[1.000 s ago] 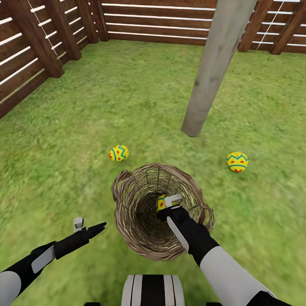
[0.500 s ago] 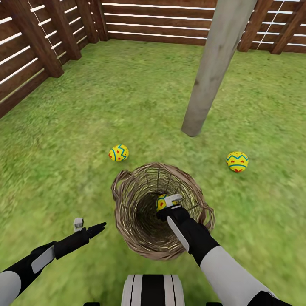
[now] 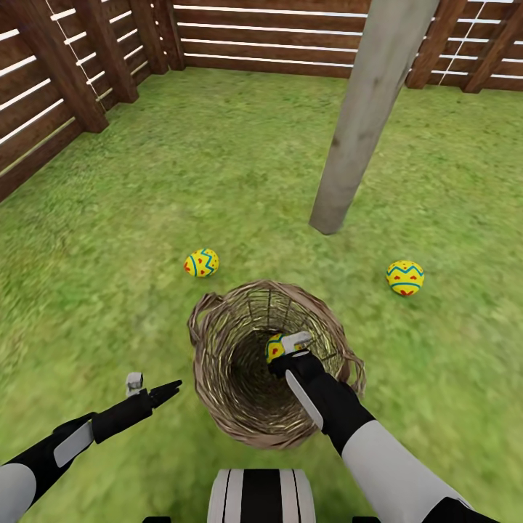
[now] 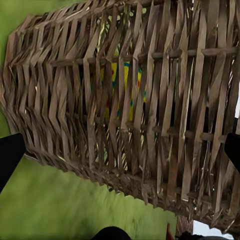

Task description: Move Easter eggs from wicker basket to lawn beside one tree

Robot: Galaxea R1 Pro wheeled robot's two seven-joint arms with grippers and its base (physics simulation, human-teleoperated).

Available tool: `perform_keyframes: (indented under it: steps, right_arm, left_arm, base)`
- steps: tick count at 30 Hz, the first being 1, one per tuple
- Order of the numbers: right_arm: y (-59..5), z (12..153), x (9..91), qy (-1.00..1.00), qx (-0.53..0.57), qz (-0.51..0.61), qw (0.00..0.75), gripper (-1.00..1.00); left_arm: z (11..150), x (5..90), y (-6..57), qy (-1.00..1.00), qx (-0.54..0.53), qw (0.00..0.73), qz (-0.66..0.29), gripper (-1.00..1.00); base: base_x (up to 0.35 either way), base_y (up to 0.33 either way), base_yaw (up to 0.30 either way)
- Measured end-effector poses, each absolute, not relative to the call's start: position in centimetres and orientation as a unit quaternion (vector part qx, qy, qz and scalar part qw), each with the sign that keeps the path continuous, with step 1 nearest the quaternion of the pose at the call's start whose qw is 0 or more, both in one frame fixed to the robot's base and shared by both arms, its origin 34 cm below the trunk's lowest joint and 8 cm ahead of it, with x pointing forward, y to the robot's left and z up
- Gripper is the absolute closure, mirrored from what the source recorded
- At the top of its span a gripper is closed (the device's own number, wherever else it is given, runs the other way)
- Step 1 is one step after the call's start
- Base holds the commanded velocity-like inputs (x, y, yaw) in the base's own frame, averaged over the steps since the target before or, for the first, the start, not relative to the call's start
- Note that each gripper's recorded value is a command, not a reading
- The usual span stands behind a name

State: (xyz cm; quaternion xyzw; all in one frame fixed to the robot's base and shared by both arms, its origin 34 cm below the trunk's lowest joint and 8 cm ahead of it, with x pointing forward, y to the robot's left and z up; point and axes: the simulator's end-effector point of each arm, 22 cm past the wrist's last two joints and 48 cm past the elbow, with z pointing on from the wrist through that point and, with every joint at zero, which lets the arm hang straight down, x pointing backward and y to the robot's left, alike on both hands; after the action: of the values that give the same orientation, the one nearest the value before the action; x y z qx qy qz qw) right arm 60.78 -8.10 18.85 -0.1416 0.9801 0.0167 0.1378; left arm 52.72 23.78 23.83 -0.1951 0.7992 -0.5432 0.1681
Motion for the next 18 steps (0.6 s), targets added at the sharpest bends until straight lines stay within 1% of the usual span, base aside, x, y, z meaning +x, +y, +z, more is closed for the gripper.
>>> perform_keyframes:
  steps: [3,6,18]
  right_arm:
    - [-8.06,18.91,60.81,0.980,-0.142,0.017,0.138,-1.00]
    - [-7.96,18.89,60.77,0.980,-0.142,0.017,0.138,-1.00]
    - [-7.98,18.60,60.58,0.980,-0.142,0.018,0.135,-1.00]
  left_arm:
    - [23.88,52.75,23.74,0.799,-0.195,0.168,-0.544,-1.00]
    - [23.87,52.76,23.74,0.799,-0.194,0.169,-0.544,-1.00]
    - [23.64,52.60,23.64,0.799,-0.196,0.166,-0.544,-1.00]
  base:
    - [0.173,0.000,0.000]
    - [0.075,0.000,0.000]
    - [0.006,0.000,0.000]
